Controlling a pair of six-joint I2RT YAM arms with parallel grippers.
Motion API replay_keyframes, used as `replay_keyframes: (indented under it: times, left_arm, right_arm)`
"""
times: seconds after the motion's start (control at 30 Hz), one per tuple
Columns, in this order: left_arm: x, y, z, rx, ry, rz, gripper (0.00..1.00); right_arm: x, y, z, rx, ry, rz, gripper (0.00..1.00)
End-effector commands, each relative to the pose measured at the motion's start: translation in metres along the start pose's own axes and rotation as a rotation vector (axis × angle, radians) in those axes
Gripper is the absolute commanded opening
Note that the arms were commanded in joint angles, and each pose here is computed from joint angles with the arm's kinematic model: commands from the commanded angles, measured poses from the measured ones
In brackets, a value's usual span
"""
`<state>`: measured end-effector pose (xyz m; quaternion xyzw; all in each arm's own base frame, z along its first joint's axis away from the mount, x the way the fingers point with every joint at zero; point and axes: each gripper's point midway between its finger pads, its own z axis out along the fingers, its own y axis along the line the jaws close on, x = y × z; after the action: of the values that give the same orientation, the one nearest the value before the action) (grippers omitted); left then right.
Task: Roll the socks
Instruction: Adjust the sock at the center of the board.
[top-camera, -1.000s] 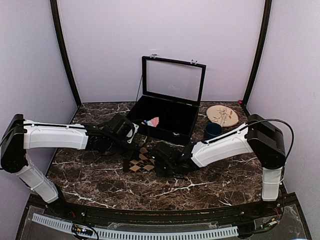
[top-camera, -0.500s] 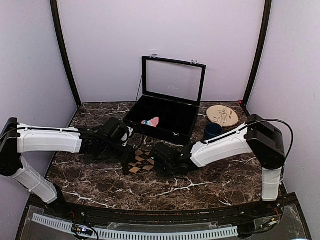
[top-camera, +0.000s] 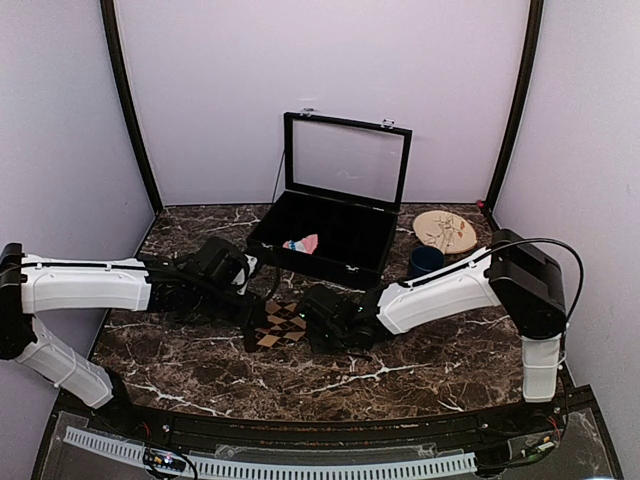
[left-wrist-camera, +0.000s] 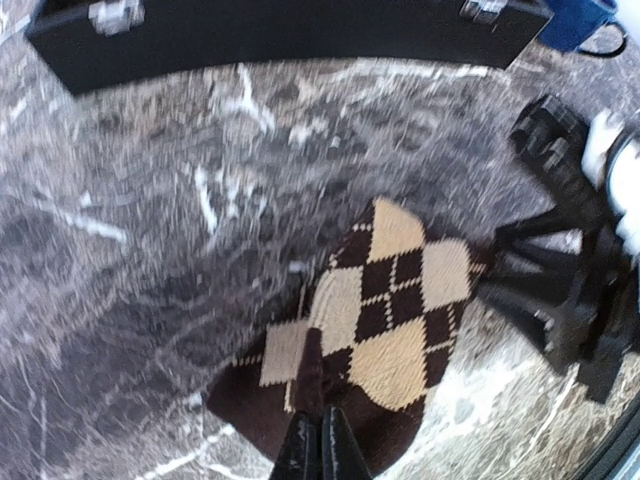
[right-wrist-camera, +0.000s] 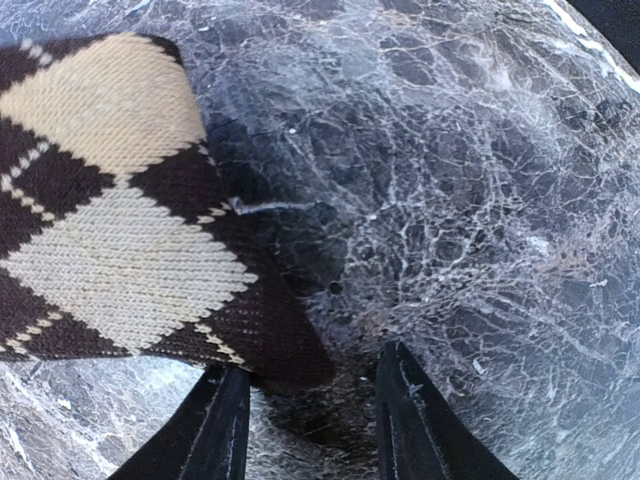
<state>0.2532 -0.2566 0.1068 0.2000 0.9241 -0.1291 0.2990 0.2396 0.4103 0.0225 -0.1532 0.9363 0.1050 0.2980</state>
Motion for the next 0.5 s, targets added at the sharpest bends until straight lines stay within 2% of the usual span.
replay_keyframes:
  times: [0.0,0.47]
  left_arm:
    - [0.025,0.003,-0.003,0.011,0.05,-0.041,0.0]
    - [0.054,0.013,0.005,-0.013,0.097,-0.066,0.0]
  right_arm:
    - [0.016,-0.002,0.009,0.021,0.042,-0.032,0.41]
    - [0.013,0.001,0.008,0.018,0.039,-0.037,0.41]
